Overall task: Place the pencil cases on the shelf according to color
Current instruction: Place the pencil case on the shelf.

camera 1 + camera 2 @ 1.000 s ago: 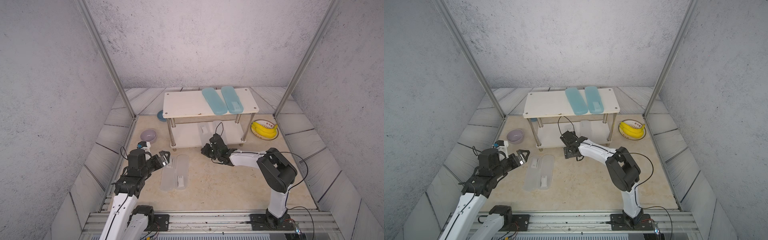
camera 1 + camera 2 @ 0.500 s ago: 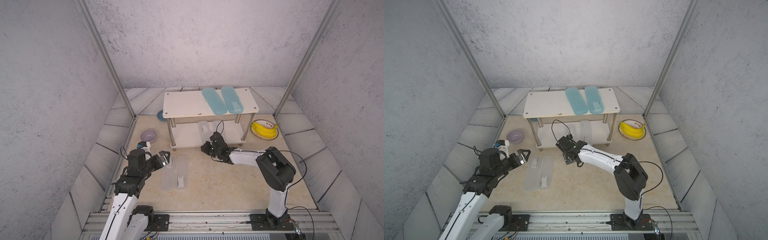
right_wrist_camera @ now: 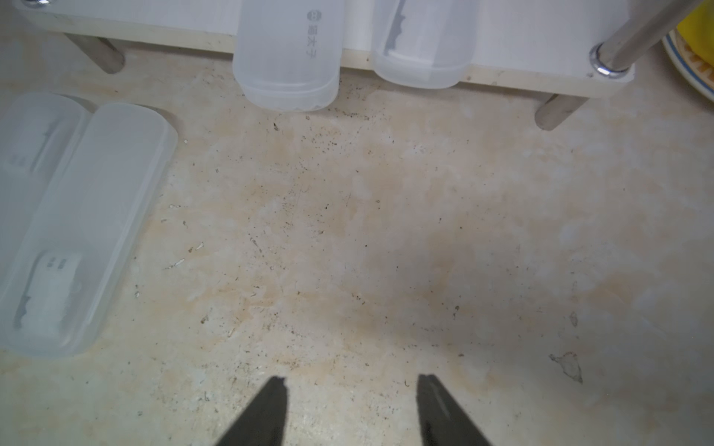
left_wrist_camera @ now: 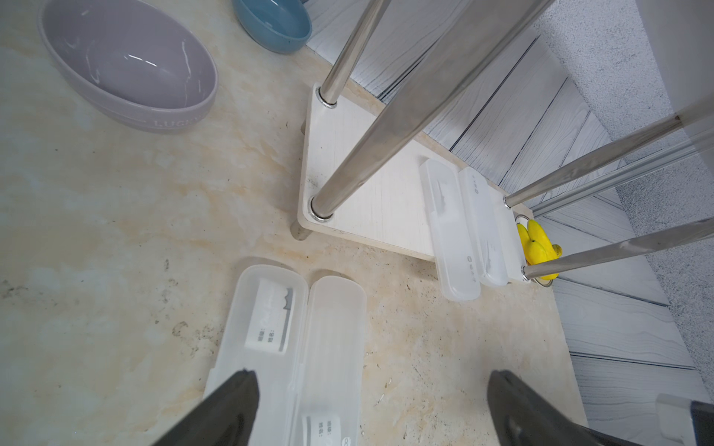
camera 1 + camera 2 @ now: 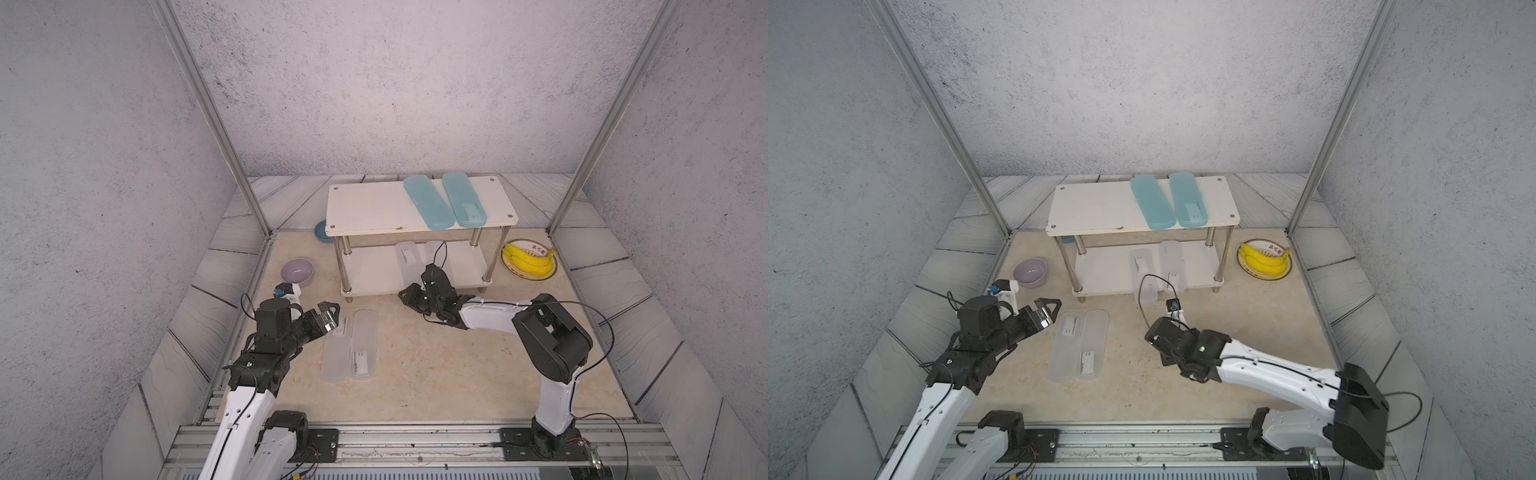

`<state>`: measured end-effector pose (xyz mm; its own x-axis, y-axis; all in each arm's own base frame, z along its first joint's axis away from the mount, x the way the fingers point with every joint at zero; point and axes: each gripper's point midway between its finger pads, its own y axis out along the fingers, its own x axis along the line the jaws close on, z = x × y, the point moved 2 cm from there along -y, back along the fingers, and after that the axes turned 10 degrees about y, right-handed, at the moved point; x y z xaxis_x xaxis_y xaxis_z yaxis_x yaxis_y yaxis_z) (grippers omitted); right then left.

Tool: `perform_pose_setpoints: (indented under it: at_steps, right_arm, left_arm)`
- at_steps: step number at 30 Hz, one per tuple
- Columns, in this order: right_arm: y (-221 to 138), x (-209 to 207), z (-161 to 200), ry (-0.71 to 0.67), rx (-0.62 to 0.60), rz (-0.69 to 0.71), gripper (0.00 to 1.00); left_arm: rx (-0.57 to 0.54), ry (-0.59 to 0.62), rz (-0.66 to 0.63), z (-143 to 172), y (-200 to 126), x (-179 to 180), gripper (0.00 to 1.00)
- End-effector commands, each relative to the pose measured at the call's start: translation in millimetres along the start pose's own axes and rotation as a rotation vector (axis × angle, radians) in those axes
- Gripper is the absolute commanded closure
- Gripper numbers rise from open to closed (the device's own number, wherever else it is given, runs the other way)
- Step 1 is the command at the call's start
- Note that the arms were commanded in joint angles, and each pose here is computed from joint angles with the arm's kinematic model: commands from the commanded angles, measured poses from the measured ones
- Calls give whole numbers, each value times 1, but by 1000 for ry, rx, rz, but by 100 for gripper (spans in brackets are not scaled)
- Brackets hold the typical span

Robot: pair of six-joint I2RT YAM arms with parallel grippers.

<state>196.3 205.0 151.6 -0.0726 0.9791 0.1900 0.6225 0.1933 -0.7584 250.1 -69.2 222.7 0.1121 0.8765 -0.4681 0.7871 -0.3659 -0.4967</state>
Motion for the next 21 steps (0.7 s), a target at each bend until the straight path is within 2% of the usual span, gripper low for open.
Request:
perform_pose_setpoints:
  at_steps: [1,3,7,13,17,21]
  right_arm:
    - [3,5,-14,179,-78,-111,69]
    - [8,6,-19,215,-69,-140,87]
    - [32,29,-28,253,8,-223,100]
    - [69,77,-33,283,125,-301,100]
    - [100,89,-31,384,143,-339,100]
    - [120,93,-37,414,150,-330,100]
  left_arm:
    - [0,2,1,2,-1,1,1]
    - [1,5,2,2,-1,1,1]
    - [0,7,-2,2,-3,1,1]
    - [4,21,-18,2,-7,1,1]
    - [-3,23,-25,4,-10,3,1]
    - [9,21,-28,7,-10,4,1]
